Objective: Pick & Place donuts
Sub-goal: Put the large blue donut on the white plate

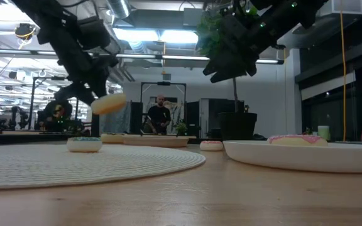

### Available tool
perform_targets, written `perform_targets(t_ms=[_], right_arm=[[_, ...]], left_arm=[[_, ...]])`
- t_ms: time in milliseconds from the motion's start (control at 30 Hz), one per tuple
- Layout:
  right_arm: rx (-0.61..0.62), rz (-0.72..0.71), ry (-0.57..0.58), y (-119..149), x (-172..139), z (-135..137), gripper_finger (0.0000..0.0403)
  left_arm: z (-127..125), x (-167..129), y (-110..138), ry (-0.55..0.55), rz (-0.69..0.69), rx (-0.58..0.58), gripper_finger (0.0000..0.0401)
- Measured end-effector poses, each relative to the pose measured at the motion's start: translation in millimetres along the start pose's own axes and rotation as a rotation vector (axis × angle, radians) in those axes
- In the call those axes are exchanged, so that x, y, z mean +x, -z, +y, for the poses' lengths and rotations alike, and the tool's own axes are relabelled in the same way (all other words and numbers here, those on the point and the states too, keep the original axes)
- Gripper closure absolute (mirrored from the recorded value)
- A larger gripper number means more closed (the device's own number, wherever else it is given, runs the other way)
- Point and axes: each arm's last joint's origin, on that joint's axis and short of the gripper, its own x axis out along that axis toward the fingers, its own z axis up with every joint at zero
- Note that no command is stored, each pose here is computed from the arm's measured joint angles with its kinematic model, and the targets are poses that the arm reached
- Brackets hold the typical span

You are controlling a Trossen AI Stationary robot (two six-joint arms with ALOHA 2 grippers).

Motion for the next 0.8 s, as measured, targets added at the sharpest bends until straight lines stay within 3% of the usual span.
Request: perform_targets(t_ms=[300, 600, 800], right_arm=[[-0.013, -0.096, -0.021, -15, -21, -2, 0.0205], [-0.025, -0.15, -0.015, -24, -39, -6, 0.0206], [0.004, -0.146, -0.042, -24, -39, -5, 0.0206]], left_arm=[[-36, 0, 9, 0.171, -0.057, 0.039, 0.0281], [-69, -1, 7, 0.2, -0.057, 0.124, 0.0281], [-96, 12, 3, 0.196, -0.03, 0.241, 0.0281]])
